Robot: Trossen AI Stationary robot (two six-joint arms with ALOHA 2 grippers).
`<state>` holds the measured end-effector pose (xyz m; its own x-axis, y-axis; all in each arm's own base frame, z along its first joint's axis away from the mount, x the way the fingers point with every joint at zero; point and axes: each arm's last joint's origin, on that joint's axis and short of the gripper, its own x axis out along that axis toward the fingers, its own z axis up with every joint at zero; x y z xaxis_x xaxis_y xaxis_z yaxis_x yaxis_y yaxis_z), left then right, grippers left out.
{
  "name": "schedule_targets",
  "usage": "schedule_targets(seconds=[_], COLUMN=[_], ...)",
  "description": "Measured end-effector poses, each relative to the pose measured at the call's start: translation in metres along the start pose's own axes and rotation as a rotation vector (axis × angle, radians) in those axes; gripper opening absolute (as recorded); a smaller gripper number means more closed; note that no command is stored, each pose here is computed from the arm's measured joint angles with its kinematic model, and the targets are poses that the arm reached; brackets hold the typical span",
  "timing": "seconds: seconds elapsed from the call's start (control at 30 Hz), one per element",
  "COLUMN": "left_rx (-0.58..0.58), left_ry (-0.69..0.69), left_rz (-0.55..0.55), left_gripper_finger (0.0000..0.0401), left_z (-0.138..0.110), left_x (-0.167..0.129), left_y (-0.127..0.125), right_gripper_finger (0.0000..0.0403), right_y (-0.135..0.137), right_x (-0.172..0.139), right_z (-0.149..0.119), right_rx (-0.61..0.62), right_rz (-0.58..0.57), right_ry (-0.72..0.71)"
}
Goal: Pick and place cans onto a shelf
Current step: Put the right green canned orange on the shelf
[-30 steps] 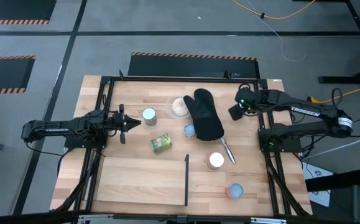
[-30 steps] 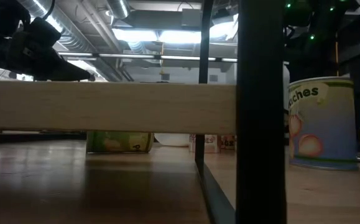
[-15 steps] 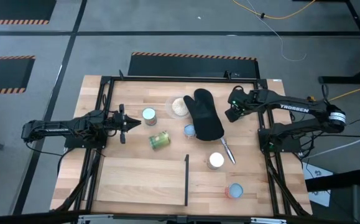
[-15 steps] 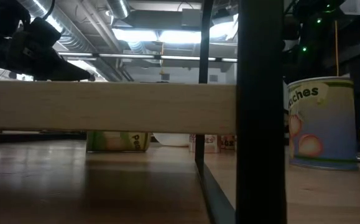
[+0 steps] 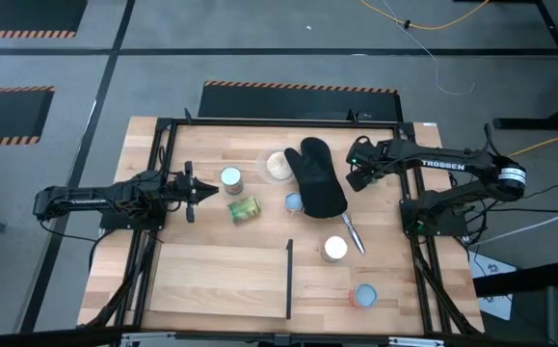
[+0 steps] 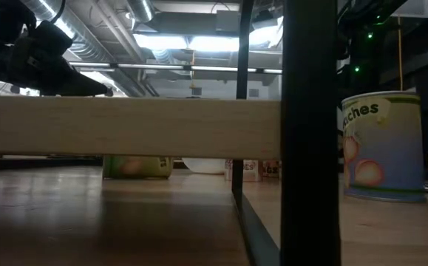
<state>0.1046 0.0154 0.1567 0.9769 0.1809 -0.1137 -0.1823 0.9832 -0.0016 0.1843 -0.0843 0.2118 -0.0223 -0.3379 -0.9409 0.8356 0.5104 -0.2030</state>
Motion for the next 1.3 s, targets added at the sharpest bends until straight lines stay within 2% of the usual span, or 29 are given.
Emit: schedule_targets(seconds=[0.5, 0.63, 0.8, 1.07, 1.3], left_rx=[0.000, 0.000, 0.000, -0.012, -0.020], left_ry=[0.000, 0.000, 0.000, -0.047, -0.226], left_rz=[0.000, 0.000, 0.000, -0.001, -0.021], left_gripper_finger=[0.0027, 0.0027, 0.0027, 0.0027, 0.0027], left_z=[0.000, 0.000, 0.000, 0.005, 0.022], left_x=[0.000, 0.000, 0.000, 0.000, -0.002], left_y=[0.000, 0.000, 0.000, 0.000, -0.001], right_gripper_finger=[0.0011, 0.0005, 0.0002, 0.0001, 0.0001], right_y=[-0.001, -0.001, 0.002, 0.015, 0.028], right_x=[-0.001, -0.001, -0.005, -0.043, -0.088], right_z=[-0.001, -0.001, 0.001, 0.018, 0.028], right_rx=[-0.024, -0.059, -0.174, -0.338, -0.648], right_rz=[-0.009, -0.021, -0.011, 0.074, 0.194], right_ry=[0.005, -0.003, -0.010, -0.139, -0.284])
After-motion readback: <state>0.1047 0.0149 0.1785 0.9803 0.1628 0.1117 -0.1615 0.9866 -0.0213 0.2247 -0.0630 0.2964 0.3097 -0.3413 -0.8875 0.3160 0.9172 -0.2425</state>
